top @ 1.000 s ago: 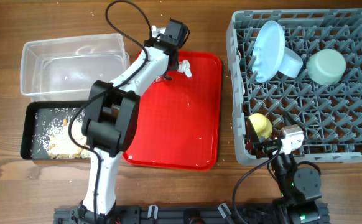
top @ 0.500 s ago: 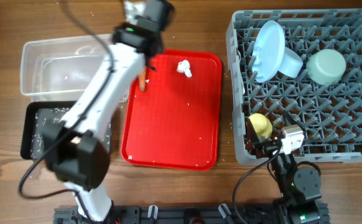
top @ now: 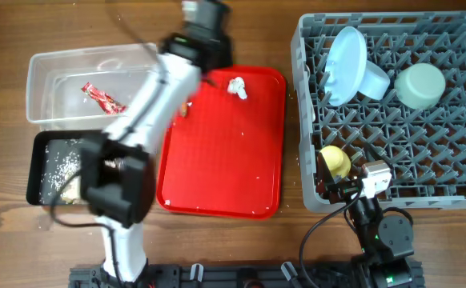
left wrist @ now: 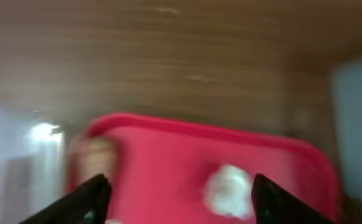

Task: Sort waste into correct bins and load items into the dishwasher rack

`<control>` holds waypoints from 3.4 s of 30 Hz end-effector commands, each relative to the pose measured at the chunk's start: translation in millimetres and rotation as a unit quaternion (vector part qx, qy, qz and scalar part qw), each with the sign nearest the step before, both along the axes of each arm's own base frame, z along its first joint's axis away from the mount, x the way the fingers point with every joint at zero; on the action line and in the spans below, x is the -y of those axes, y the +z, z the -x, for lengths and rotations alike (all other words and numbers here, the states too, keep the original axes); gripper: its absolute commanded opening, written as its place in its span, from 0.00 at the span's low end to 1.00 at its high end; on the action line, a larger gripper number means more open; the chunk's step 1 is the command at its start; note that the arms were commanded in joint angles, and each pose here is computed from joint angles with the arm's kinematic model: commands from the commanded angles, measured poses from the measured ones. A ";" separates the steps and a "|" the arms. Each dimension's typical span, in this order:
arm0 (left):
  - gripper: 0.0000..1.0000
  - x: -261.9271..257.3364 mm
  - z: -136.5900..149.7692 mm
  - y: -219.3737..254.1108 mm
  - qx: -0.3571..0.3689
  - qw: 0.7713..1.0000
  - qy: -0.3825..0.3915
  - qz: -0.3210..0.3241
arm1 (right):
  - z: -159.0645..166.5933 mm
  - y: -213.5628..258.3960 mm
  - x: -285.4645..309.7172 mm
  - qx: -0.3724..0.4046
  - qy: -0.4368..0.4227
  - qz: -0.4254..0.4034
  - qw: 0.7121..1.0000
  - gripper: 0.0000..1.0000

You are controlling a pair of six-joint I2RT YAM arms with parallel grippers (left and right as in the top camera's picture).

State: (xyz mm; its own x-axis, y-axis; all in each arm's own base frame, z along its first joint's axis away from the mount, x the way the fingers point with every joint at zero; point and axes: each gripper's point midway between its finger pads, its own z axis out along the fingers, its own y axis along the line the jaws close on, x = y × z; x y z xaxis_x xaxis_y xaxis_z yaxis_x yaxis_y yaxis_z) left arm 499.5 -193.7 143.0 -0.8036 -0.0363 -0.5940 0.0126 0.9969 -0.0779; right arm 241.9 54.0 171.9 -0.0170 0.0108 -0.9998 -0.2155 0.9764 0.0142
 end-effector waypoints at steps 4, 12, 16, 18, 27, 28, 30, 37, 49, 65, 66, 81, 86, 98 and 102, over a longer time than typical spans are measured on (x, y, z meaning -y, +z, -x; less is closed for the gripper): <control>0.70 65.2 29.8 -118.7 -0.072 0.990 -0.086 -0.091 | 0.4 2.1 -0.7 0.003 0.003 -0.007 1.000 1.00; 0.04 59.8 24.7 -82.0 -0.047 0.994 -0.052 -0.081 | 0.4 2.1 -0.7 0.003 0.003 -0.007 1.000 1.00; 0.04 -14.8 31.6 38.6 0.034 0.990 0.094 -0.104 | 0.4 2.1 -0.7 0.003 0.003 -0.007 1.000 1.00; 0.04 -66.8 33.2 70.5 0.052 0.979 0.169 -0.102 | 0.4 2.1 -0.7 0.003 0.003 -0.007 1.000 1.00; 0.68 -165.7 31.3 -22.3 -0.131 0.949 0.277 0.080 | 0.4 2.1 -0.7 0.003 0.003 -0.007 1.000 1.00; 0.68 -155.3 27.8 -14.1 -0.122 0.956 0.252 0.089 | 0.4 2.1 -0.7 0.003 0.003 -0.007 1.000 1.00; 0.68 -128.2 23.7 2.6 -0.094 0.976 0.187 0.067 | 0.4 2.1 -0.7 0.003 0.003 -0.007 1.000 1.00; 0.50 -50.8 39.6 -35.6 -0.040 0.982 0.109 -0.151 | 0.4 2.1 -0.7 0.003 0.003 -0.007 1.000 1.00; 0.46 -101.3 8.4 -135.2 -0.100 0.974 0.159 -0.127 | 0.4 2.1 -0.7 0.003 0.003 -0.007 1.000 1.00; 0.04 -75.9 109.9 7.4 -0.129 0.973 0.168 -0.093 | 0.4 2.1 -0.7 0.003 0.003 -0.007 1.000 1.00; 0.04 -100.1 126.5 20.2 -0.139 0.960 0.222 -0.095 | 0.4 2.1 -0.7 0.003 0.003 -0.007 1.000 1.00; 0.59 -310.5 221.3 -42.8 -0.182 0.724 0.663 -0.058 | 0.4 2.1 -0.7 0.003 0.003 -0.007 1.000 1.00; 1.00 -273.8 215.5 -29.8 -0.262 0.805 0.532 0.017 | 0.4 2.1 -0.7 0.003 0.003 -0.007 1.000 1.00; 1.00 -207.8 312.4 162.8 0.052 0.903 0.376 0.201 | 0.4 2.1 -0.7 0.003 0.003 -0.007 1.000 1.00; 1.00 -247.0 366.6 179.2 0.152 0.884 0.416 0.148 | 0.4 2.1 -0.7 0.003 0.003 -0.007 1.000 1.00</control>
State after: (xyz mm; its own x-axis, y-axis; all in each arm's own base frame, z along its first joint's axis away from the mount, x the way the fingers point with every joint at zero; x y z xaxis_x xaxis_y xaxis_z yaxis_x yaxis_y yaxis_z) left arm 159.2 24.2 310.8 -0.3496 -0.7848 -0.5117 -0.6369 0.5997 -0.4845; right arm 241.9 54.0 171.9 -0.0169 0.0104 -0.9998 -0.2155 0.9764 0.0138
